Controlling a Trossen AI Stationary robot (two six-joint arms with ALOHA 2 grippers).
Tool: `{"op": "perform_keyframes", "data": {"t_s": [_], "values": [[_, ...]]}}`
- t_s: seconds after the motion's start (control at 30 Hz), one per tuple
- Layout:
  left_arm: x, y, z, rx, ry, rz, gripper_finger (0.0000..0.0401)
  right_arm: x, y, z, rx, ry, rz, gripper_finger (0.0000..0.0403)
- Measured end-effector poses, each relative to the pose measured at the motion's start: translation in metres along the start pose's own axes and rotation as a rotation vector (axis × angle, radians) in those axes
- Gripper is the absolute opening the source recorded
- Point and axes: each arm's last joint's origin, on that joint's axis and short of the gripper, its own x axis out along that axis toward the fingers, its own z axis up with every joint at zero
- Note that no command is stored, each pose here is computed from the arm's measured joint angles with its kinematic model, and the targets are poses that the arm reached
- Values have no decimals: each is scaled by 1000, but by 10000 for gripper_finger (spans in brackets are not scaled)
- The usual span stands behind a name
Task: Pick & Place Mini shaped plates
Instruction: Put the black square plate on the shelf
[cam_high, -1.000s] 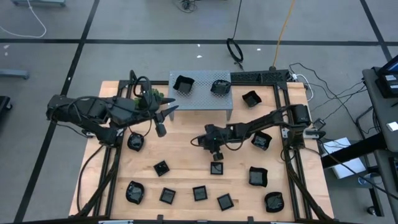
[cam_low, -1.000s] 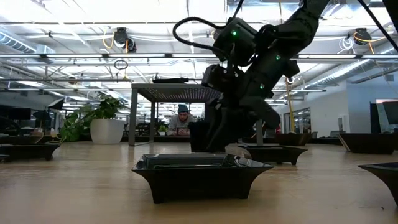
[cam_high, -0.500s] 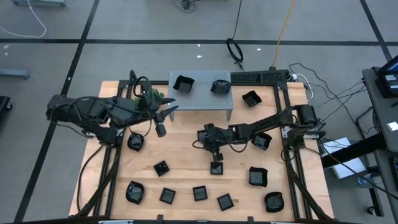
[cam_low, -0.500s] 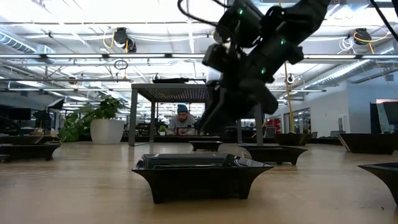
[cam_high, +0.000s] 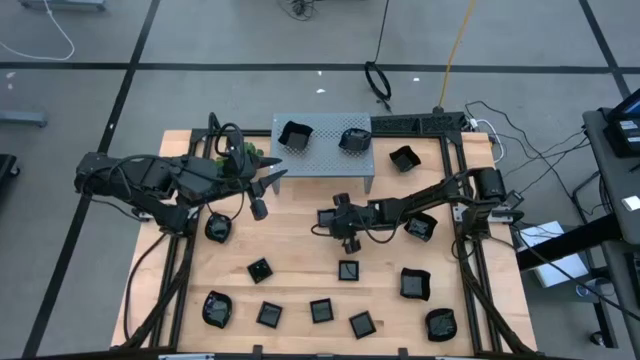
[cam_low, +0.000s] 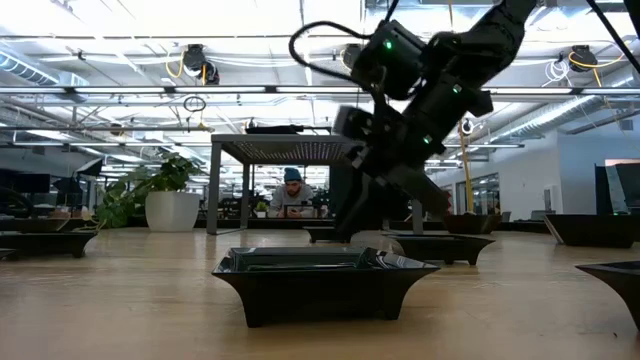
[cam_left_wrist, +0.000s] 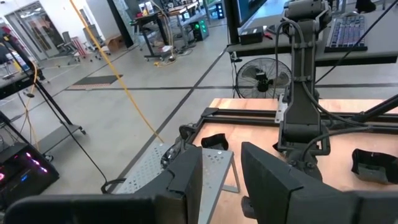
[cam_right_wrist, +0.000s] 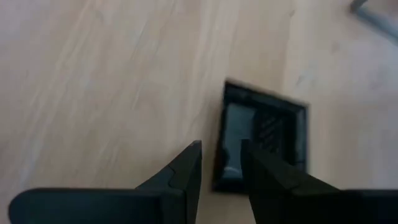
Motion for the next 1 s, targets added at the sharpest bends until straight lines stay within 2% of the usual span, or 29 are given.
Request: {"op": "perform_keyframes", "data": {"t_s": [0.37,0.47,0.7,0.87,1.0], "values": [[0,0,0,0,0,0,115,2,7,-19,112,-21,-55,96],[0,0,0,0,0,0,115,2,7,-20,148,-19,-61,78],[0,0,0,0,0,0,115,2,5,-18,235,-42,-89,8],[0,0,0,-1,-1,0,115,-4,7,-12,284,-69,-115,3],[0,0,0,0,0,0,115,-23,8,3,273,-141,-108,1]]}}
